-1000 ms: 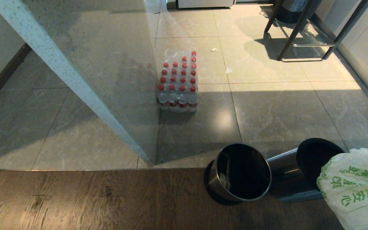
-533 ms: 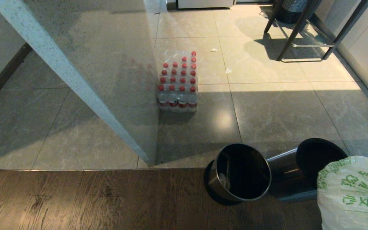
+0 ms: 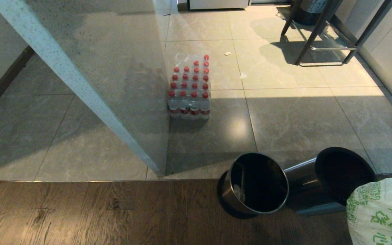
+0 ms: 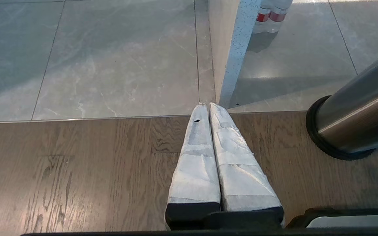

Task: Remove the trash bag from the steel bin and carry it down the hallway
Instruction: Put the trash bag at the door

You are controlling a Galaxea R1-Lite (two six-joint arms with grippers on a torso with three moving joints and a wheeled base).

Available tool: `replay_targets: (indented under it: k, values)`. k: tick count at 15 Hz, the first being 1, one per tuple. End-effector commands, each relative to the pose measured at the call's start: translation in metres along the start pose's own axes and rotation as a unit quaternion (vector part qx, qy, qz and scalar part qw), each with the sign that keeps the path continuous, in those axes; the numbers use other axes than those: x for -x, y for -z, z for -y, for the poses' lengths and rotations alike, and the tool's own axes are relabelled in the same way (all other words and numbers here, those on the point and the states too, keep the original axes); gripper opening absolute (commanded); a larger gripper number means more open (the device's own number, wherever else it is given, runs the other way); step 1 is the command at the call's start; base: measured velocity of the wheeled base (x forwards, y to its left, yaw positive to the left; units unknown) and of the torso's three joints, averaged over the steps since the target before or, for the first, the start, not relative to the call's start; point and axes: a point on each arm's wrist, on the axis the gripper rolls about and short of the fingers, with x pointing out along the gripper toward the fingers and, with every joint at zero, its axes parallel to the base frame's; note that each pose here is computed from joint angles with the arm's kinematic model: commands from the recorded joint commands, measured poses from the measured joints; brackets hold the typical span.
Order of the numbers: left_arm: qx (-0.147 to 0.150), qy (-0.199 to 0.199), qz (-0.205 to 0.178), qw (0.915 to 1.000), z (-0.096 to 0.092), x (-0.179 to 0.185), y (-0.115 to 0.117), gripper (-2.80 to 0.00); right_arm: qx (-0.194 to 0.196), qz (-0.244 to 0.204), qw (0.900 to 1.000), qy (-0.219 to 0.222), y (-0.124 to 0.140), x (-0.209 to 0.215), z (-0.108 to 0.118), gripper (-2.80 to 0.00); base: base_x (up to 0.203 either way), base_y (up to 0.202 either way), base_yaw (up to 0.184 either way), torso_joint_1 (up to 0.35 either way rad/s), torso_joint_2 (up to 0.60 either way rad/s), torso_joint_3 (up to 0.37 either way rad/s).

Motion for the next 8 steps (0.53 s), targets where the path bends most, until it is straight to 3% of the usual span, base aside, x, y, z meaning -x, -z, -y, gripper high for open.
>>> replay_targets:
  k: [1,3,6,7,8]
  values:
    - [0.0,0.0,0.0,1.0,0.0,0.0,0.0,-2.8,0.017,0.043,0.997,-0.064,0.01,0.006,0.002,-2.8,0.0,0.0,0.0,0.0,0.0,0.0]
    - [0.0,0.0,0.0,1.0,0.0,0.0,0.0,-2.8,0.054,0.007,0.995,-0.078,0.036,-0.01,0.001,-2.8,0.0,0.0,0.0,0.0,0.0,0.0]
    - [0.0,0.0,0.0,1.0,0.0,0.0,0.0,-2.8,0.097,0.051,0.988,-0.11,0.045,-0.022,-0.002,-2.8,0.0,0.0,0.0,0.0,0.0,0.0]
    - [0.0,0.0,0.0,1.0,0.0,0.0,0.0,-2.8,0.126,0.04,0.983,-0.129,0.049,-0.022,-0.002,-2.8,0.0,0.0,0.0,0.0,0.0,0.0]
    - [0.0,0.0,0.0,1.0,0.0,0.0,0.0,-2.8,0.125,0.04,0.982,-0.135,0.05,-0.023,-0.002,-2.8,0.0,0.0,0.0,0.0,0.0,0.0]
